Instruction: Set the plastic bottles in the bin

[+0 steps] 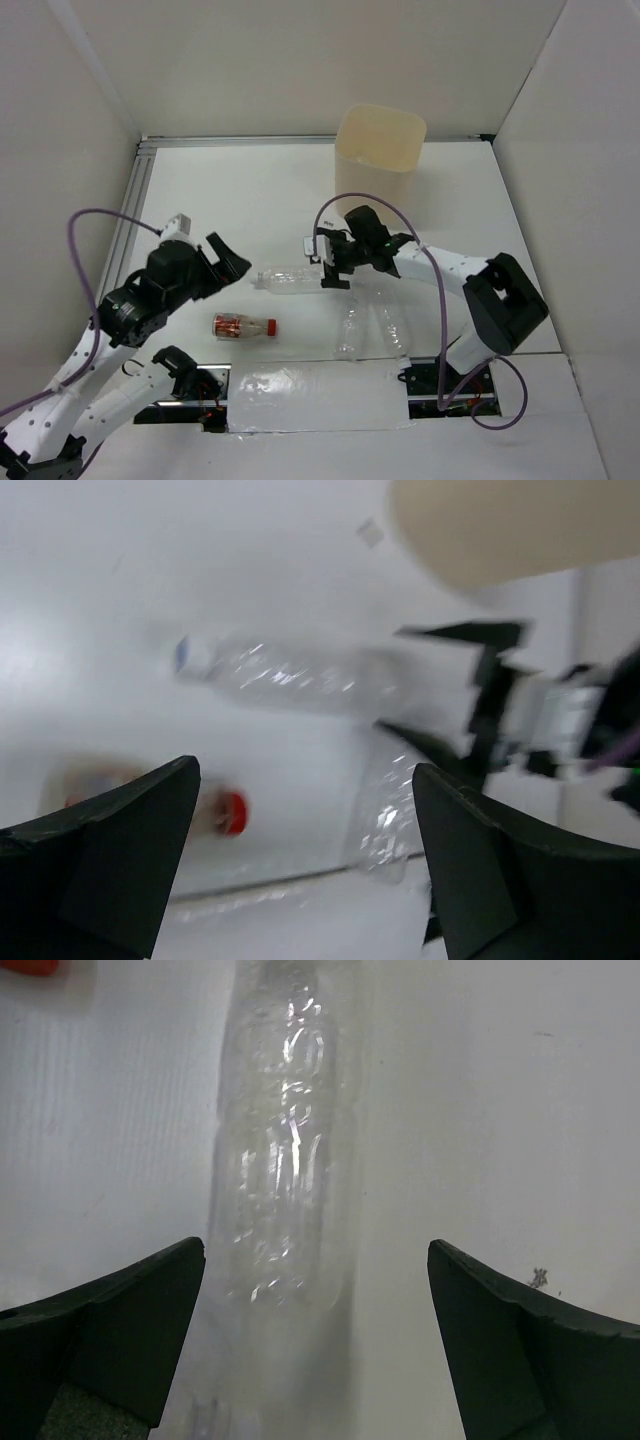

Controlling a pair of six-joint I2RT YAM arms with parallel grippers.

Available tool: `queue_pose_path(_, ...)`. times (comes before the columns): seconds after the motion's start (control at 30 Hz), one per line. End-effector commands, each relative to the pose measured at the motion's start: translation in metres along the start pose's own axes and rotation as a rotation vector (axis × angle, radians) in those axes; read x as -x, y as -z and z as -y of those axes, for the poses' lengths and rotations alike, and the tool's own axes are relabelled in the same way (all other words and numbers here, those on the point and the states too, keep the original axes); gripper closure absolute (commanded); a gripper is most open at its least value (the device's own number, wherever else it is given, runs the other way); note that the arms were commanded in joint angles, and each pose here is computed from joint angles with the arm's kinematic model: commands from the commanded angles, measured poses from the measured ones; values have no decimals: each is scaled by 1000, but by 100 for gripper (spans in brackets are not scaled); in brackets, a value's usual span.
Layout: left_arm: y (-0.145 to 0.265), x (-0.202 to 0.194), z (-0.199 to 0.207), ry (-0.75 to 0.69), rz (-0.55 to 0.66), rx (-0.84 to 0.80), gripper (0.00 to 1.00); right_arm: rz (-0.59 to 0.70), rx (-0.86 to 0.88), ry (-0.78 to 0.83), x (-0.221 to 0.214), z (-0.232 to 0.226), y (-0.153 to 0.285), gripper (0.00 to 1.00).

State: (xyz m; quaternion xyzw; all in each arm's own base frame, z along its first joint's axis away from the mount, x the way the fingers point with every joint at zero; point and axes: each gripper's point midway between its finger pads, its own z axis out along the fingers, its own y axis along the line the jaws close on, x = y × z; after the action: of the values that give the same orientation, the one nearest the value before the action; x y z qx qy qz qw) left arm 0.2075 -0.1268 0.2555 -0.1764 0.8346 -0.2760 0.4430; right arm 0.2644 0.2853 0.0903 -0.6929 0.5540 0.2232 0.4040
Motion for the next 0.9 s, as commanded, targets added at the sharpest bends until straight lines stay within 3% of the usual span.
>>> queue_pose_path(0.0,9,-66,-62,226,-196,268,1,29,-91,55,25,36,-19,1)
queue_pose_path(0.2,18,-99,-88,320,-261,327,0,-20,44,56,9,10,-64,1)
queue_pose_path(0.27,21,-105,-93,357,-275,353,0,-34,88,51,4,3,-75,5)
queue_pose_path(0.3,23,-107,-96,366,-282,372,0,-52,109,35,-3,-3,-76,10)
queue_pose_path(0.33,23,-111,-97,384,-292,381,0,-50,128,35,-3,-6,-78,25)
queue_pose_path(0.43,19,-121,-99,440,-312,386,0,-50,183,39,-1,-12,-77,46)
queue_pose_path(0.47,17,-126,-98,469,-324,380,0,-40,192,37,6,-11,-74,58)
queue_pose_path(0.6,14,-129,-96,507,-334,368,0,11,211,-24,56,14,-56,82)
queue_pose_path(0.73,14,-130,-96,513,-343,395,0,179,77,-40,161,77,-7,82)
queue_pose_path(0.87,10,-132,-103,511,-345,460,0,252,-123,-49,225,125,43,81)
